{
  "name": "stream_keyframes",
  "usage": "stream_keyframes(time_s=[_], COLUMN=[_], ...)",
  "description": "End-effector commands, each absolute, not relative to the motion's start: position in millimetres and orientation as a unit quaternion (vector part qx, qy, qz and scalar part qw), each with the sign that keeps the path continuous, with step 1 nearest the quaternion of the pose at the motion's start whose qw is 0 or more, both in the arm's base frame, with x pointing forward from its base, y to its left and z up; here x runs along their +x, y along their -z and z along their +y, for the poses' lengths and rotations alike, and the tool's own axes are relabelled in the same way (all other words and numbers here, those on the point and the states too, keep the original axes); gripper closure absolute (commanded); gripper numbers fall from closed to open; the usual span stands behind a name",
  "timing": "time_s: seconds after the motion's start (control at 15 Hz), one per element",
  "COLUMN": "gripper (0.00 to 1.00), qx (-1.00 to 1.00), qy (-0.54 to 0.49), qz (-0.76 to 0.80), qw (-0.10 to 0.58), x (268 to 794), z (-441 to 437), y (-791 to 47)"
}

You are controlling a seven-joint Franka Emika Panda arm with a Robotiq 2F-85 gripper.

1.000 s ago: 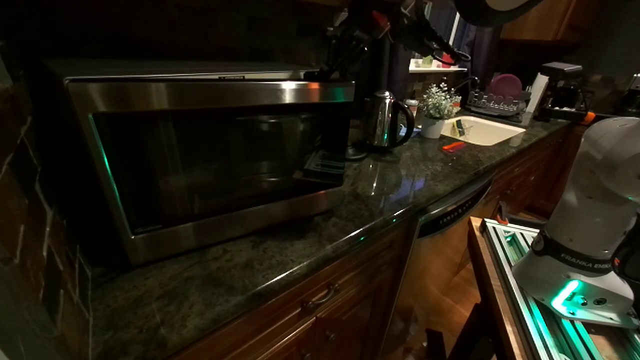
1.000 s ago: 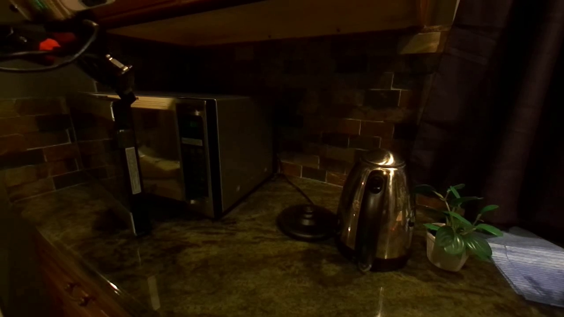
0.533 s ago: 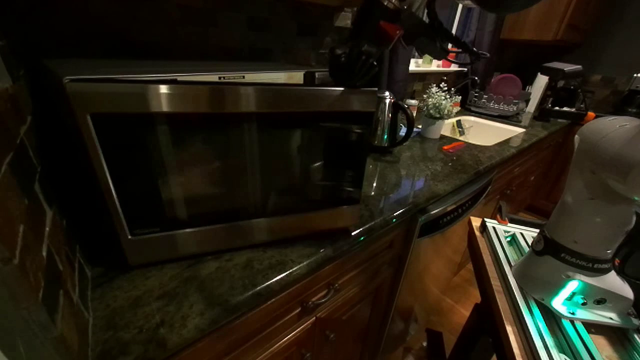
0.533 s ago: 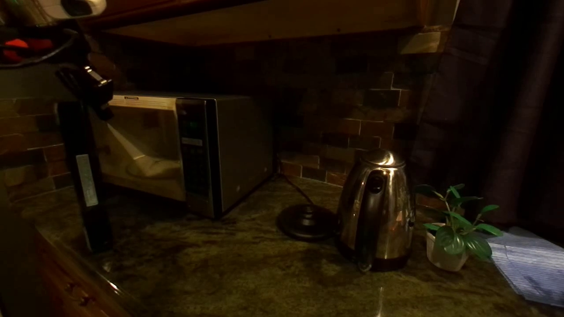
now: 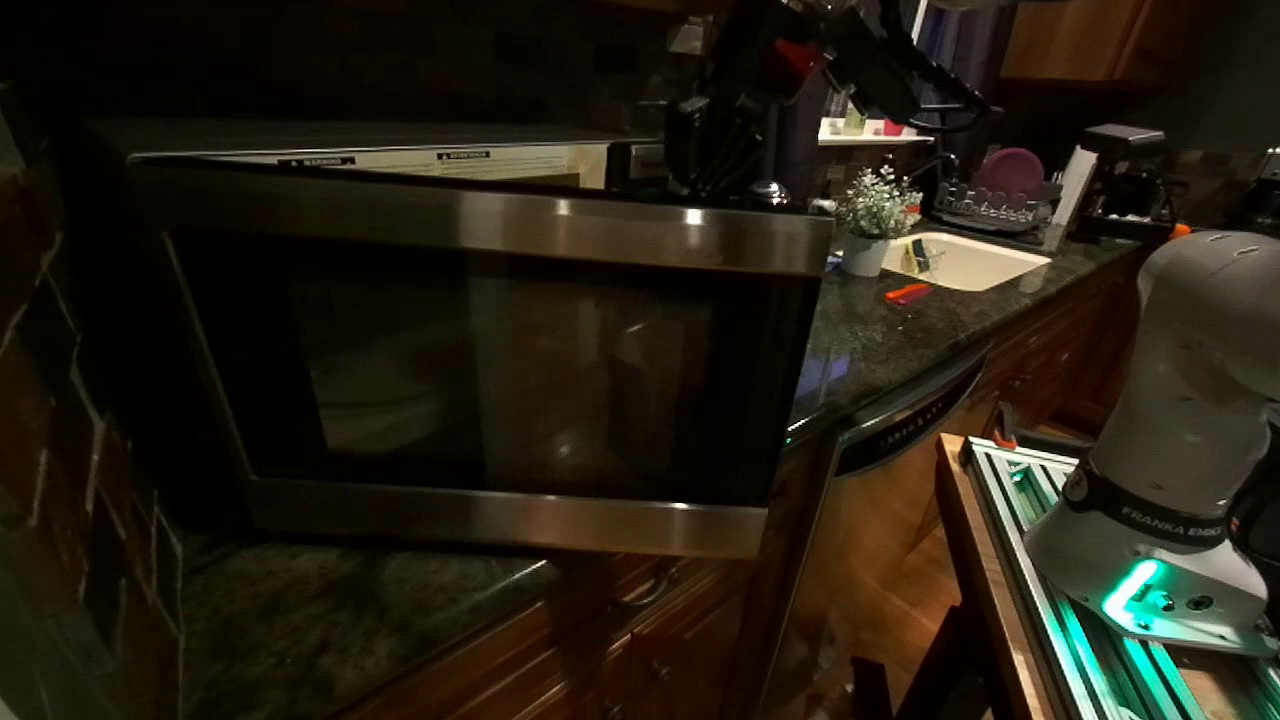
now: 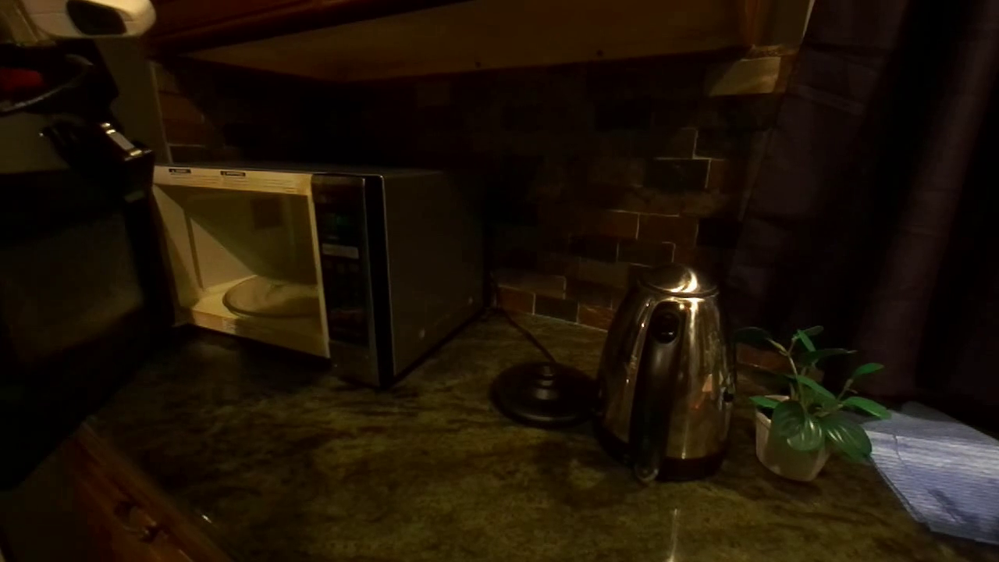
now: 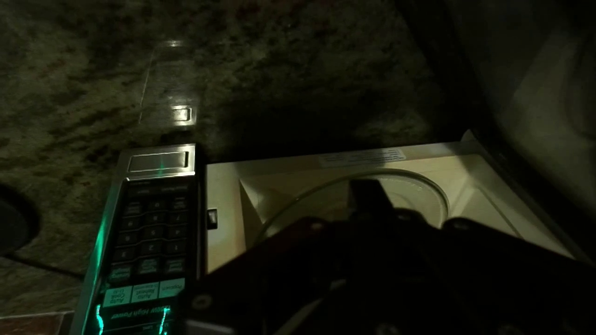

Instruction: Open the microwave door

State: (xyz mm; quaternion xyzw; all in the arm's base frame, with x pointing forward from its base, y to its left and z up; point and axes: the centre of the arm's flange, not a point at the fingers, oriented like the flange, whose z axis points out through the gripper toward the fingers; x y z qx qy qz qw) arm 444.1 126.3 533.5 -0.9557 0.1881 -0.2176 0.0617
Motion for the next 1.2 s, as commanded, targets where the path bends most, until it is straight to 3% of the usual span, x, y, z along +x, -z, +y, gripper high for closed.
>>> stream_keyframes(time_s=[0.0, 0.33, 0.4, 0.53, 0.8, 1.13], gripper=[1.00, 1.00, 0.74, 0.66, 0.38, 0.01], qx=[-0.962, -0.979, -0.979, -0.978, -0.970, -0.961], qy=[0.183, 0.138, 0.145, 0.156, 0.184, 0.211], qz=[0.196, 0.143, 0.123, 0.090, 0.008, -0.115], qw=[0.054, -0.043, -0.070, -0.110, -0.161, -0.134], x=[429.5, 377.4, 366.5, 344.2, 304.5, 269.8], z=[114.6, 104.8, 103.9, 101.0, 100.5, 100.8], y=[-541.1, -538.4, -541.0, -546.8, -561.5, -585.0])
